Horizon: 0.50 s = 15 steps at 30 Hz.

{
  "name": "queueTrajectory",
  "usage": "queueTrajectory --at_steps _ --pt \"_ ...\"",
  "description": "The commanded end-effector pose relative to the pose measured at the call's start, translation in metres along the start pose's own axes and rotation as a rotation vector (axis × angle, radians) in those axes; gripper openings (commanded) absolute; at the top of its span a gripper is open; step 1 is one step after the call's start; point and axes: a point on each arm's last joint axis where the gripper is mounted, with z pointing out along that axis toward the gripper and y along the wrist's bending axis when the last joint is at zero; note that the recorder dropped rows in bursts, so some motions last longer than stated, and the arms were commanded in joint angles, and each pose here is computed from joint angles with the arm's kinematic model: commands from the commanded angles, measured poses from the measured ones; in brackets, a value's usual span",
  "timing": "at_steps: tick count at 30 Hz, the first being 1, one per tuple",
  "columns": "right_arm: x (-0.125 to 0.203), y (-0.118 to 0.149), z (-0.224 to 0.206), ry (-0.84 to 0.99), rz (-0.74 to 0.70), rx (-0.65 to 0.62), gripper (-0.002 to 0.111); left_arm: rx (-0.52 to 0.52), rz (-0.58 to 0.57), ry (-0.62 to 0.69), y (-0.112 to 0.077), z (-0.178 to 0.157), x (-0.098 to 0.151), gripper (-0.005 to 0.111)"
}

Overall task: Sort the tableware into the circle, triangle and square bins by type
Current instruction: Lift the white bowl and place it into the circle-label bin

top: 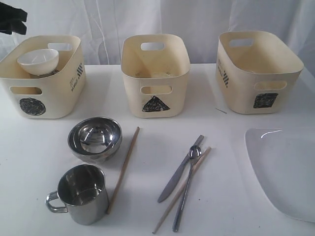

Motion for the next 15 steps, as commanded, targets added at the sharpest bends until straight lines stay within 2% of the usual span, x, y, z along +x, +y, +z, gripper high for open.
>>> queueTrajectory --at_steps 1,5,9,12,15 --pt "0.0 0.0 0.0 -0.013 -0.007 -0.001 0.0 0.078 0.008 0.023 -0.025 -0.03 0.014 0.045" --pt "0.0 0.0 0.0 -0.013 -0.007 -0.001 0.0 0.105 0.007 0.082 -0.041 -0.044 0.046 0.045" --pt "0.0 0.0 0.0 -0.011 -0.007 -0.001 0.0 0.145 -0.035 0.052 -0.059 -0.055 0.082 0.045" --pt "0.0 0.0 0.0 -0.014 -0.007 -0.001 0.0 0.211 -0.059 0.01 -0.08 -0.059 0.104 0.045" --pt "0.0 0.0 0.0 -0.014 -0.007 -0.001 0.0 0.277 -0.037 0.06 -0.106 -0.05 0.131 0.045"
